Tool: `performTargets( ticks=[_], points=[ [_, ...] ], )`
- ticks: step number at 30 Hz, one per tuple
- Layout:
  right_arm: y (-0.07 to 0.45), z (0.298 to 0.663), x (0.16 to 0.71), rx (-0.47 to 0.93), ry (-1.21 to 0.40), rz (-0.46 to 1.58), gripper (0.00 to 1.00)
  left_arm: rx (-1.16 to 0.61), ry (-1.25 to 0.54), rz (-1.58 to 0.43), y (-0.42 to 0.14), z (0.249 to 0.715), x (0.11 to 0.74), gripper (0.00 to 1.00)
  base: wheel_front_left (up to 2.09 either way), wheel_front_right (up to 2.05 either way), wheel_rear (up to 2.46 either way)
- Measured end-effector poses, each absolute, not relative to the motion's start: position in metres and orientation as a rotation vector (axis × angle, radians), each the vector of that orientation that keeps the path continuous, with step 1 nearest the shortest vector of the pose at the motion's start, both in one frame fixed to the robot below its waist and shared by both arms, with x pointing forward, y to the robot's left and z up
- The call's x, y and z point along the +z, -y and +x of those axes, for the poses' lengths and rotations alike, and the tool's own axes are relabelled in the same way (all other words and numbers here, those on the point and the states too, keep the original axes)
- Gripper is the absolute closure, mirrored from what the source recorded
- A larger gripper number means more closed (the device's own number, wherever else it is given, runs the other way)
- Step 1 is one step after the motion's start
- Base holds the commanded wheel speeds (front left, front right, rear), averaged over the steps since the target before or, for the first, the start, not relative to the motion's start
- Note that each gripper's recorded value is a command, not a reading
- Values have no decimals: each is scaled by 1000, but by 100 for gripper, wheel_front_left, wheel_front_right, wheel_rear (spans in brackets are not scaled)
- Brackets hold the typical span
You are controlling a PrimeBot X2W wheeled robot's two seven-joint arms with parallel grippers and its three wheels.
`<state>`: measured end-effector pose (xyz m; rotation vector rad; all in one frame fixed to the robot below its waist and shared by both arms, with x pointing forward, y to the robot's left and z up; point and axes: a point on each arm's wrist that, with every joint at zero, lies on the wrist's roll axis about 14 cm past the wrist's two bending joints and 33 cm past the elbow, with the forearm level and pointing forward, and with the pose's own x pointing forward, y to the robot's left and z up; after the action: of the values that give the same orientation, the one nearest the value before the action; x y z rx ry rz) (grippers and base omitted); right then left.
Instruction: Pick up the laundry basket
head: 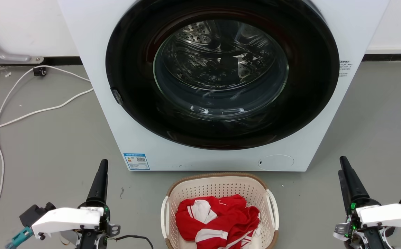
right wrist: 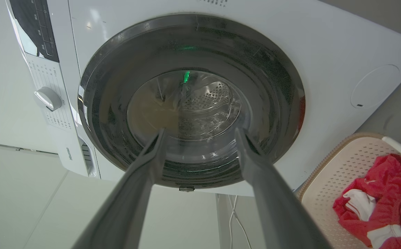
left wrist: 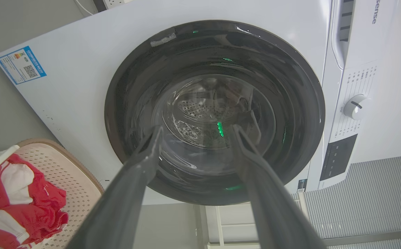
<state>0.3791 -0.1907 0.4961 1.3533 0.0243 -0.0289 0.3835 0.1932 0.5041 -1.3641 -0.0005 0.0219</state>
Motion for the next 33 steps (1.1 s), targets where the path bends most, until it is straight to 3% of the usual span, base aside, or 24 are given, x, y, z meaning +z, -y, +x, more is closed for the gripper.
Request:
performTargets(
  ticks=[15,33],
  points=[
    [180,378,505,22,-14,942,0,-4,16,-987,-186,383,514,0,0,0,0],
    [172,377,517,77,1,627,0,-34,17,-652,-175,383,515,0,0,0,0]
  ],
)
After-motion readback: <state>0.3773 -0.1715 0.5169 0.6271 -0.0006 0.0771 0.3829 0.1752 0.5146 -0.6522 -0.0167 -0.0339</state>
